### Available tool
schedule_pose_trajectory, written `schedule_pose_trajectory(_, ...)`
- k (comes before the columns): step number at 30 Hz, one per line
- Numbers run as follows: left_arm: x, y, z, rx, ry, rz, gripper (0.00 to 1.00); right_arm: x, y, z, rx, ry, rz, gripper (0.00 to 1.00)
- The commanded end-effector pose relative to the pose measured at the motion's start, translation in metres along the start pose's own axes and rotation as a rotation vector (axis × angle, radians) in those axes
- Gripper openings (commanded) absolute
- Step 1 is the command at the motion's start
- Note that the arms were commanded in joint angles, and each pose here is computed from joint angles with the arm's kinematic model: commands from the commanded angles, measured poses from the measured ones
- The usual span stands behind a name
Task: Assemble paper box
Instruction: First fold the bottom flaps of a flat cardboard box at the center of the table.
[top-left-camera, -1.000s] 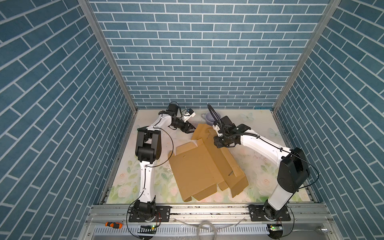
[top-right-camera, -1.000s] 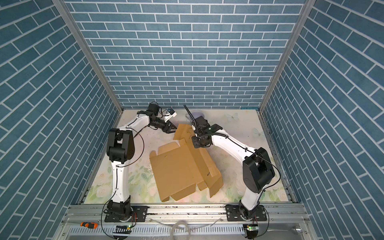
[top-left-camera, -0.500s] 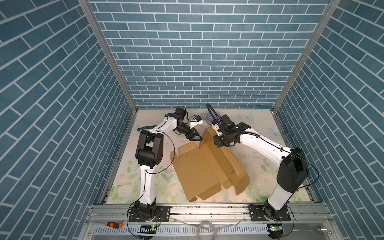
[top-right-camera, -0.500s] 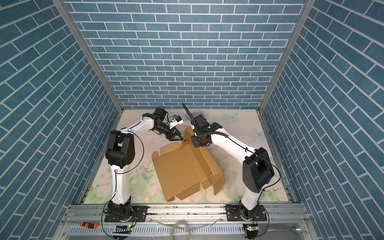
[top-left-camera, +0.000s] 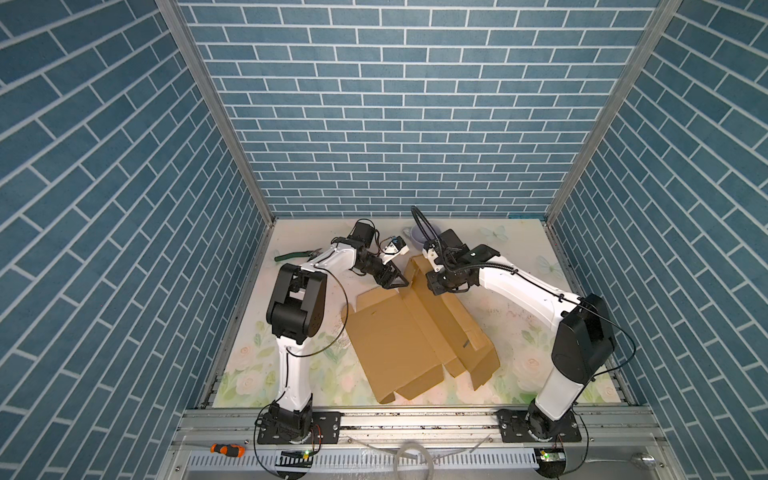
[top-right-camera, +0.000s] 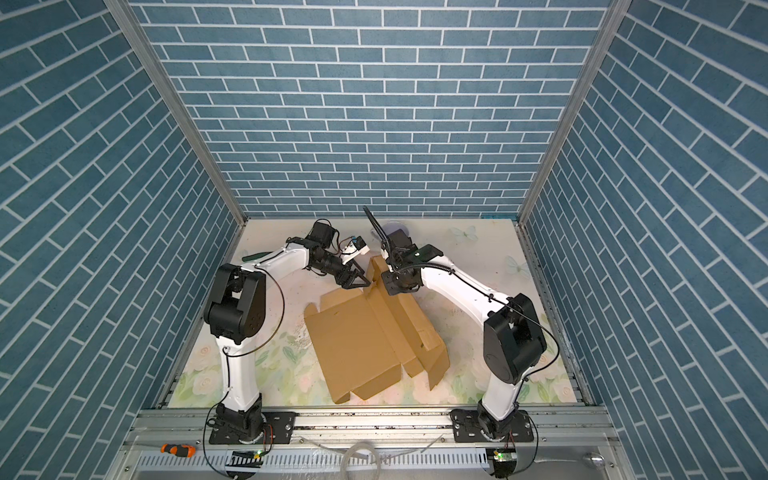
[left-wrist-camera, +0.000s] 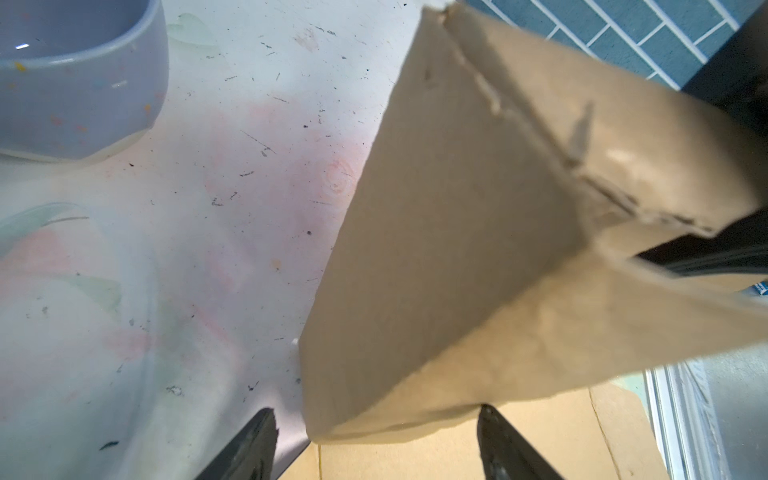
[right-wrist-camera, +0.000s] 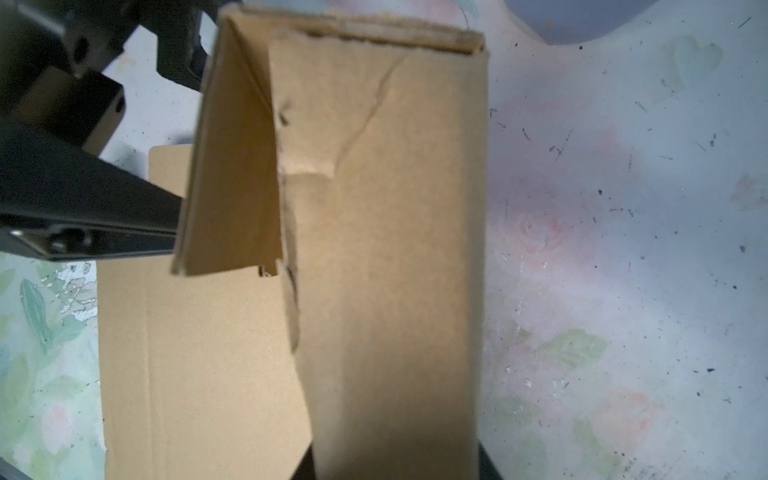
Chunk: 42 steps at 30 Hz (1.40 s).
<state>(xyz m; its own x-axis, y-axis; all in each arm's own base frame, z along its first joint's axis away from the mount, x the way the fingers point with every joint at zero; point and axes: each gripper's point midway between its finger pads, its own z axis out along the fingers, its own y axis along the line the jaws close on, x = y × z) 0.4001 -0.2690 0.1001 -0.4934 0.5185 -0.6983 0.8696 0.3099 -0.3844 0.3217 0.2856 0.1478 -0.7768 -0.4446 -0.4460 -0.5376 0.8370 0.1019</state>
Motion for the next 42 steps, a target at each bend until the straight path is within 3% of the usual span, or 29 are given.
schedule_pose_trajectory(1, -0.011, -0.002, -0.012, 0.007, -0.05, 0.018, 0.79, -0.009, 0.007, -0.004, -0.028, -0.004, -0.056, 0.34)
schedule_pose_trajectory(8, -0.008, -0.008, -0.008, 0.073, -0.009, -0.001, 0.81, -0.014, 0.005, -0.005, -0.044, -0.009, -0.048, 0.34)
schedule_pose_trajectory(18, 0.006, 0.006, 0.018, -0.028, 0.046, 0.047, 0.7, -0.016, 0.005, -0.005, -0.092, 0.001, -0.045, 0.34)
schedule_pose_trajectory(25, -0.016, 0.028, 0.018, -0.155, -0.104, 0.101, 0.71, -0.016, 0.011, -0.005, -0.131, 0.004, -0.059, 0.34)
schedule_pose_trajectory(42, -0.038, 0.04, 0.024, -0.275, -0.245, 0.095, 0.51, -0.021, 0.015, -0.01, -0.208, -0.004, -0.048, 0.36)
